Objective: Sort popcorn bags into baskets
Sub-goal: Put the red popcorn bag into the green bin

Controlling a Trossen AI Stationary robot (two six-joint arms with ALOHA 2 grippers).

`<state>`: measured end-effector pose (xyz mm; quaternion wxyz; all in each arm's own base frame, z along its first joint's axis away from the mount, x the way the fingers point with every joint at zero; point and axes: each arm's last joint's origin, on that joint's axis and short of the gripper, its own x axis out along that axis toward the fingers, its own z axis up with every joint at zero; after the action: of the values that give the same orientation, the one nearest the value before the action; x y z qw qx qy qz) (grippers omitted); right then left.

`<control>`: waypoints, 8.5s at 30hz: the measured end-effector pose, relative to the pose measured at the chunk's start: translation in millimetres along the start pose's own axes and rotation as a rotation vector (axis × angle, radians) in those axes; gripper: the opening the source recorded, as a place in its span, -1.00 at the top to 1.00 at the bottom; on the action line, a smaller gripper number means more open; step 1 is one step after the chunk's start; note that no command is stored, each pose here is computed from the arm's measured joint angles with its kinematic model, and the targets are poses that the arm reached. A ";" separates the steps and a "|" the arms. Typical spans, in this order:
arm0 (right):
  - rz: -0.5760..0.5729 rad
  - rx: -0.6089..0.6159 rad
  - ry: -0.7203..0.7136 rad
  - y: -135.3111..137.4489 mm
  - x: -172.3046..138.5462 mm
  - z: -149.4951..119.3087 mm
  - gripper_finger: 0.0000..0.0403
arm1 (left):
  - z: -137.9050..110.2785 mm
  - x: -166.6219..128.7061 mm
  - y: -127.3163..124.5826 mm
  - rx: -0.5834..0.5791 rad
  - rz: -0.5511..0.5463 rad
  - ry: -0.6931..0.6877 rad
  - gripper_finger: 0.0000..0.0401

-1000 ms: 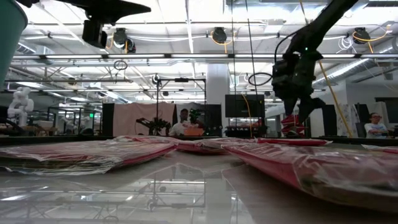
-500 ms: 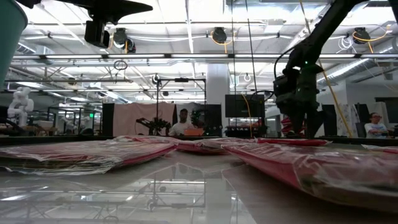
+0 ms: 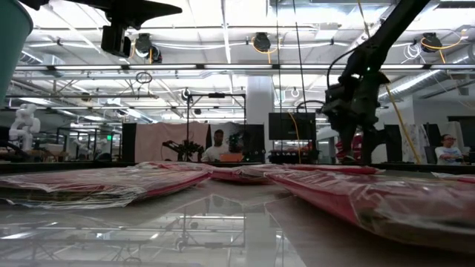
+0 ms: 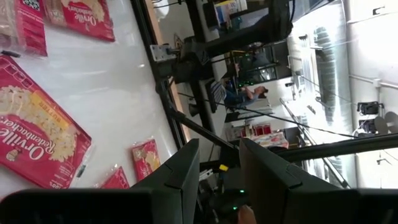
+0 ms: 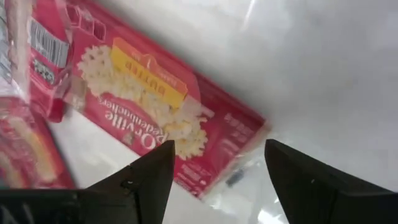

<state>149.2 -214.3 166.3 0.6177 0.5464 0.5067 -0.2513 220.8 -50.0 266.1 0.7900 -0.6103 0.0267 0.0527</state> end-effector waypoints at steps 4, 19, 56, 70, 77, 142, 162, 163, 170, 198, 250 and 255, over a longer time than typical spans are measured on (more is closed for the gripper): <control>-0.110 -0.049 -0.080 2.3 -11.0 -3.5 -0.20 | 0.0 0.0 0.0 0.001 0.000 0.000 0.41; 0.000 -0.097 -0.078 -8.9 28.7 -16.1 -0.20 | 0.1 0.0 -0.6 -0.024 -0.005 -0.001 0.41; 0.382 -0.189 -0.106 46.2 29.0 -69.1 1.00 | 22.0 5.0 1.3 0.076 -0.010 -0.084 0.41; 0.287 -0.217 -0.279 74.6 12.8 -100.5 0.99 | 58.6 10.7 -5.5 0.341 0.041 -0.024 0.41; 0.188 -0.054 -0.220 71.7 39.2 -87.8 0.62 | 72.0 10.8 -6.4 0.329 0.013 0.015 0.41; 0.275 -0.769 -0.134 110.0 95.4 -100.9 1.00 | 72.6 10.5 -1.8 0.216 0.032 0.088 0.41; 0.365 -0.430 -0.057 126.6 83.9 -123.5 0.79 | 64.6 44.9 -8.5 0.287 0.022 0.257 0.41; 0.369 -0.386 -0.038 128.5 85.0 -126.8 0.73 | 65.6 52.1 -13.0 0.315 0.013 0.276 0.41; 0.338 -0.168 0.060 139.7 86.3 -160.0 0.30 | 65.2 99.5 -4.2 0.475 0.181 0.424 0.41; 0.337 0.304 -0.163 102.0 128.3 -191.4 0.00 | 46.7 173.9 129.2 0.593 0.565 0.465 0.41; 0.585 -0.570 -0.532 135.4 108.3 -174.4 1.00 | 124.7 110.0 36.8 0.674 0.271 0.437 -0.19; 0.548 -0.686 -0.562 139.5 107.3 -174.7 1.00 | 122.8 117.2 47.9 0.707 0.275 0.473 -0.50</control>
<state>247.1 12.8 147.6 0.9166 0.3366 0.2127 -0.0367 328.9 86.7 238.8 0.9079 -0.2885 0.3039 0.0040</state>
